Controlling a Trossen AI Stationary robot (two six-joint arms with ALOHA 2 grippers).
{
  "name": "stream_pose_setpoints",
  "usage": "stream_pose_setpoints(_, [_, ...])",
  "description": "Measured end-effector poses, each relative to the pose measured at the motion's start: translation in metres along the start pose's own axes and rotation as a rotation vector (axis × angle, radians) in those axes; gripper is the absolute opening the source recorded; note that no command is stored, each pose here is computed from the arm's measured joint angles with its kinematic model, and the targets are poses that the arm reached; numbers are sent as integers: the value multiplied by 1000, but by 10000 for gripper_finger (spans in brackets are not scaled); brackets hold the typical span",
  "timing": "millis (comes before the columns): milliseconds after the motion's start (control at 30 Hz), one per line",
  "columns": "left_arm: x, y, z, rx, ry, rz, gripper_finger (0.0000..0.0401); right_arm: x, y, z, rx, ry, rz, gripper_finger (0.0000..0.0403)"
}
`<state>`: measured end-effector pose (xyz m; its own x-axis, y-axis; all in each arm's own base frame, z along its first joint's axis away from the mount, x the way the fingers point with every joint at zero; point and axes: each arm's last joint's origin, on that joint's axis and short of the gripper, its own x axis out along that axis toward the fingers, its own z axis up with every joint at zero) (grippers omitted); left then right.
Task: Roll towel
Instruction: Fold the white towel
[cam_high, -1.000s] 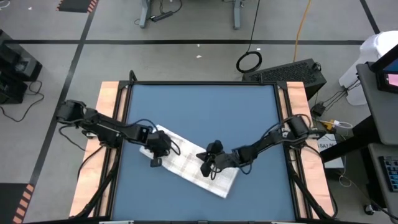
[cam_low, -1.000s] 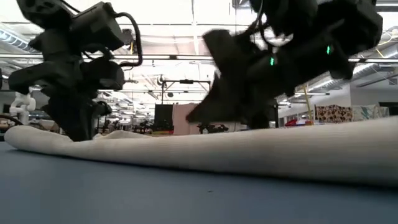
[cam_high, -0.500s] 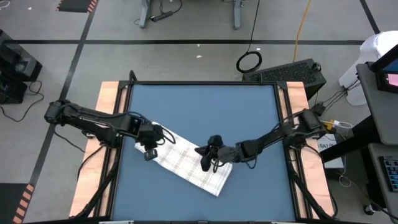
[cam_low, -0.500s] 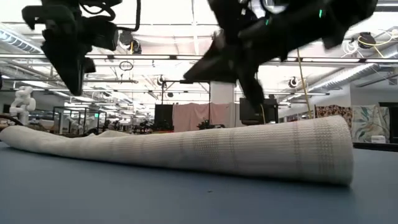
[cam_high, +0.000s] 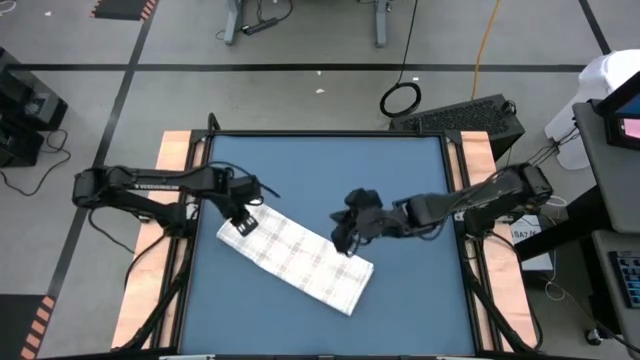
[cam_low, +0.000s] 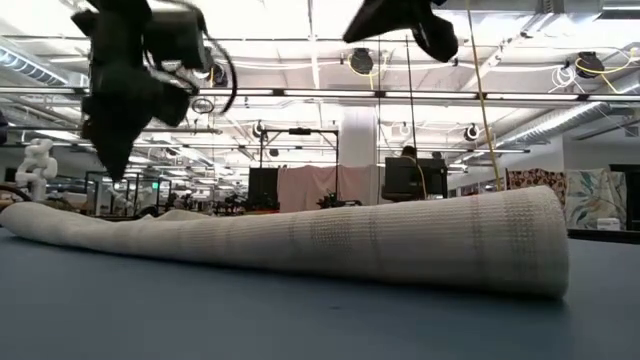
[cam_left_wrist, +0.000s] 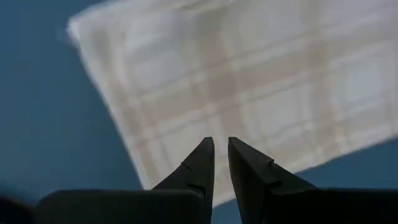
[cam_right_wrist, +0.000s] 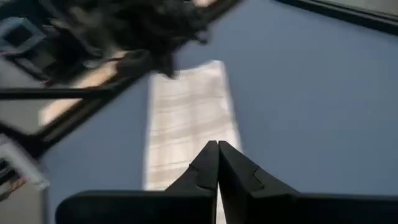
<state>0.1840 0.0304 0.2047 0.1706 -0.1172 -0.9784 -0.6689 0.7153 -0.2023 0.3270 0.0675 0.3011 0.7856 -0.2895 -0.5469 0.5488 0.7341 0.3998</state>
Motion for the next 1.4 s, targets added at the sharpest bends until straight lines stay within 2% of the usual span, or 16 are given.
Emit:
stream_pose_setpoints(100, [9, 8, 5, -134, 50, -14, 51, 2, -13, 16, 22, 97, -59, 0])
stream_pose_setpoints(167, [16, 8, 8, -176, 83, -41, 51, 7, -24, 26, 11, 171, -35, 0])
stream_pose_setpoints(233, [23, 6, 13, -179, 61, -50, 51, 13, -36, 33, -26, 247, -3, 0])
stream_pose_setpoints(300, [32, 4, 22, -199, 15, -12, 51, 18, -47, 41, -69, 293, 16, 0])
stream_pose_setpoints(467, [59, 4, 37, -259, 11, 56, 51, 26, -75, 61, -193, 338, 69, 0])
stream_pose_setpoints(700, [76, 0, 52, -262, -14, 97, 51, 31, -98, 77, -242, 370, 158, 0])
stream_pose_setpoints(800, [73, -4, 67, -206, -171, 141, 51, 30, -101, 77, -245, 406, 206, 0])
stream_pose_setpoints(900, [68, -7, 78, -125, -250, 158, 51, 29, -101, 75, -243, 439, 237, 0])
stream_pose_setpoints(1033, [65, -10, 101, -38, -409, 123, 51, 29, -101, 73, -237, 461, 232, 0])
stream_pose_setpoints(1200, [53, -18, 134, 100, -614, 43, 51, 28, -100, 72, -159, 472, 209, 0])
stream_pose_setpoints(1300, [29, -24, 148, 166, -605, 23, 51, 29, -97, 72, -138, 457, 218, 0])
stream_pose_setpoints(1400, [-2, -25, 147, 197, -470, 39, 51, 29, -91, 69, -137, 447, 212, 0])
